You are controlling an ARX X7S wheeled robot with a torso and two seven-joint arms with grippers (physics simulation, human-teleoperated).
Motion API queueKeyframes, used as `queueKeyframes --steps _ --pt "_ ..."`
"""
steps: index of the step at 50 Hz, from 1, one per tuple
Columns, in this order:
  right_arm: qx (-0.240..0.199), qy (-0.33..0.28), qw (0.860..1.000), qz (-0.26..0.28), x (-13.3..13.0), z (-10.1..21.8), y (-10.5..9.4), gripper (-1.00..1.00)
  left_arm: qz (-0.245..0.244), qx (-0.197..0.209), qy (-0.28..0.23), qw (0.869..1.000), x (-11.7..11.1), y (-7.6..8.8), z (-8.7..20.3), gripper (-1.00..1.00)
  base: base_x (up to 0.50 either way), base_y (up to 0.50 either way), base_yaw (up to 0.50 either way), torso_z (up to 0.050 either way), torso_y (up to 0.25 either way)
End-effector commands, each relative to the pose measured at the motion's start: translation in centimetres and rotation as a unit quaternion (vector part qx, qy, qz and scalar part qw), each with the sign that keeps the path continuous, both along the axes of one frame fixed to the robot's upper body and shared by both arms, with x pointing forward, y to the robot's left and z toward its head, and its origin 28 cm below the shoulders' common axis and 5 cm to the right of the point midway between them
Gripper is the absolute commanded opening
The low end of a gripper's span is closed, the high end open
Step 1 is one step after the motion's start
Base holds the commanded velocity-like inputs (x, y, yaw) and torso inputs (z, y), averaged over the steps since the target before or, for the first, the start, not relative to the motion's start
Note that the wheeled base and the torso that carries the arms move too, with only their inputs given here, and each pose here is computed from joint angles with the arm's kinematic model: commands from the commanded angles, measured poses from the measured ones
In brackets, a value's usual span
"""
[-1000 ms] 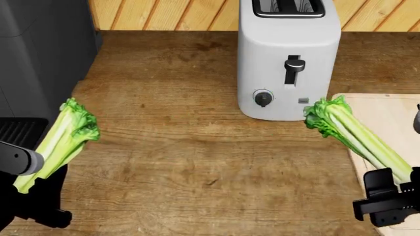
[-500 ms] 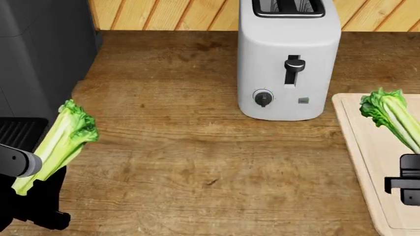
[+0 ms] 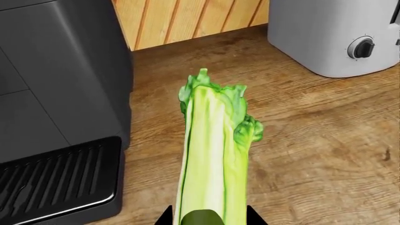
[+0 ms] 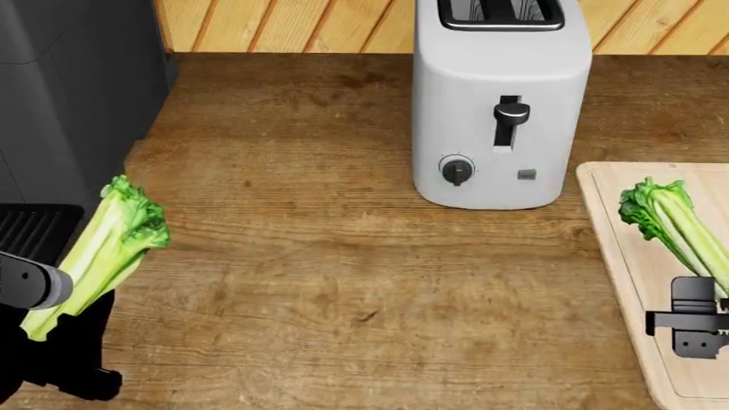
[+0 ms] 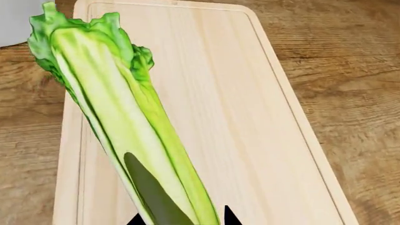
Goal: Place the celery and the celery on separate cutting boards.
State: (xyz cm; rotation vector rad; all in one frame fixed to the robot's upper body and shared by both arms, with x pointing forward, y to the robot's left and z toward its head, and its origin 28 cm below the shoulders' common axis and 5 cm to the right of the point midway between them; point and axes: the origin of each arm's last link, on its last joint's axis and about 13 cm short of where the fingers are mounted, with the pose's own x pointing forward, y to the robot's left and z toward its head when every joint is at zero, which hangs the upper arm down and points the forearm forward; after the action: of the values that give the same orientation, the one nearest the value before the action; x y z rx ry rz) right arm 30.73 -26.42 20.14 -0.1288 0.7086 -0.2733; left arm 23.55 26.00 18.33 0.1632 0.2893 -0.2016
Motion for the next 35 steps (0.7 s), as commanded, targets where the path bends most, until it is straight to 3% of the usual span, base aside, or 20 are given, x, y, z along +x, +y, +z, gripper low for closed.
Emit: queueKeyframes --steps 1,11,22,32,35 --pt "0.003 -0.003 1.0 0.0 0.3 0.0 -0.1 1.0 -0.002 -0.026 -0.018 0.999 0.1 -0.2 0.1 -1.0 0.0 0.0 0.0 0.0 0.0" --pt "0.006 -0.012 1.0 -0.002 0.2 0.5 -0.1 1.0 -0.001 -0.027 -0.016 1.0 0.0 -0.2 -0.1 -1.0 0.0 0.0 0.0 0.002 0.0" --pt "0.014 -0.078 0.997 0.005 -0.8 3.9 0.1 1.0 -0.001 -0.026 -0.02 0.999 -0.1 -0.2 0.3 -1.0 0.0 0.0 0.0 0.0 0.001" --pt "0.018 -0.11 0.994 0.007 -1.7 5.3 0.1 1.0 0.0 -0.026 -0.022 0.999 -0.2 -0.2 0.5 -1.0 0.0 0.0 0.0 0.0 0.001" --pt "0.033 -0.145 0.989 0.01 -2.2 5.7 0.2 1.0 0.002 -0.027 -0.024 0.999 -0.2 0.0 0.5 -1.0 0.0 0.0 0.0 0.0 0.0"
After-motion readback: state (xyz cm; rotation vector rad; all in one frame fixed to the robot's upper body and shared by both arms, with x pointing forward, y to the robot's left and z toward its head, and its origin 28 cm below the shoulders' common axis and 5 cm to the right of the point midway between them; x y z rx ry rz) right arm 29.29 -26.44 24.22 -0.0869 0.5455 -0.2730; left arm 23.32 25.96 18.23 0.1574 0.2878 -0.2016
